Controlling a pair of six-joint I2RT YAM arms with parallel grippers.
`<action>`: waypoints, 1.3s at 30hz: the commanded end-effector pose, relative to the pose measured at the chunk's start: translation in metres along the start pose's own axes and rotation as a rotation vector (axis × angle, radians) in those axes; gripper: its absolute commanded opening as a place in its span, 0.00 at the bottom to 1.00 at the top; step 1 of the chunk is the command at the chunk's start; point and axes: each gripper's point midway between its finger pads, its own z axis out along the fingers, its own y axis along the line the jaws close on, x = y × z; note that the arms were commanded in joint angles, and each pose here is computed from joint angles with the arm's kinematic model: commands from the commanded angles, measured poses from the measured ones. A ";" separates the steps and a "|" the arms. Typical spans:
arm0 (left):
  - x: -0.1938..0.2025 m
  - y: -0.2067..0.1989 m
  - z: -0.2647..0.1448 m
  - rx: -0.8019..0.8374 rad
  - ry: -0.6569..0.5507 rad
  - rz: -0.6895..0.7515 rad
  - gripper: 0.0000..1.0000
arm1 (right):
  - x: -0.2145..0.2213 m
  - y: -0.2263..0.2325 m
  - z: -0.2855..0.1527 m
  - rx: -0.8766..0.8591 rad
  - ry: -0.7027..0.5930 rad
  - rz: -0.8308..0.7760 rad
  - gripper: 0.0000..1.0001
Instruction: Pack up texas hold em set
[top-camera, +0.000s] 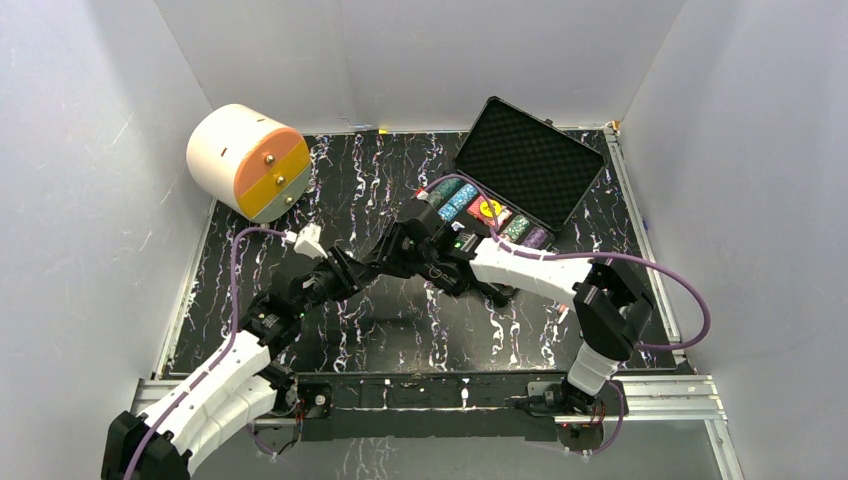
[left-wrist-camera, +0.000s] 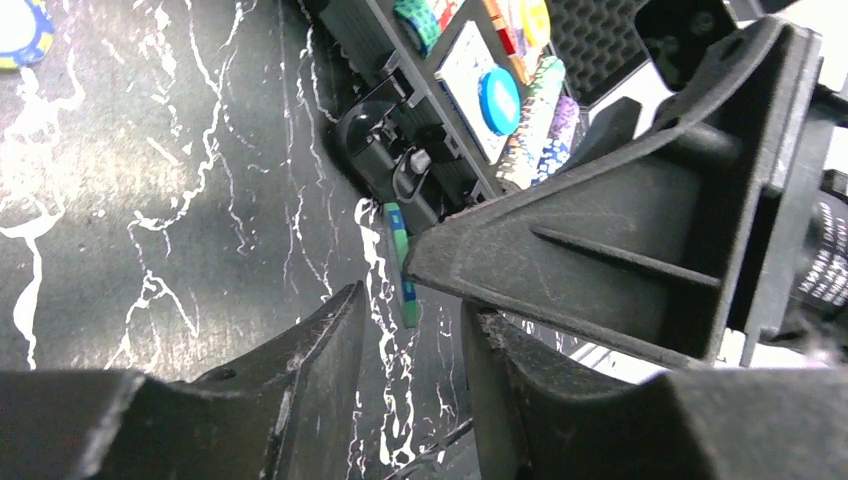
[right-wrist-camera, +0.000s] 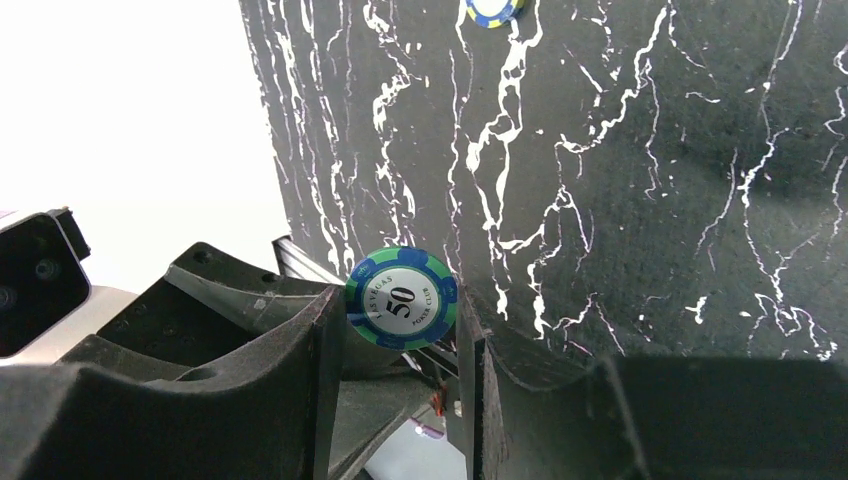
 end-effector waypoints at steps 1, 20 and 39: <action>-0.022 -0.016 0.000 0.074 -0.111 -0.018 0.35 | -0.003 0.031 -0.013 -0.117 0.008 0.029 0.43; -0.023 -0.027 -0.007 0.069 -0.024 0.268 0.00 | -0.056 0.049 -0.064 -0.334 -0.029 -0.435 0.76; 0.003 -0.147 -0.068 0.662 0.236 0.567 0.00 | -0.001 0.068 -0.163 -0.804 0.150 -1.083 0.59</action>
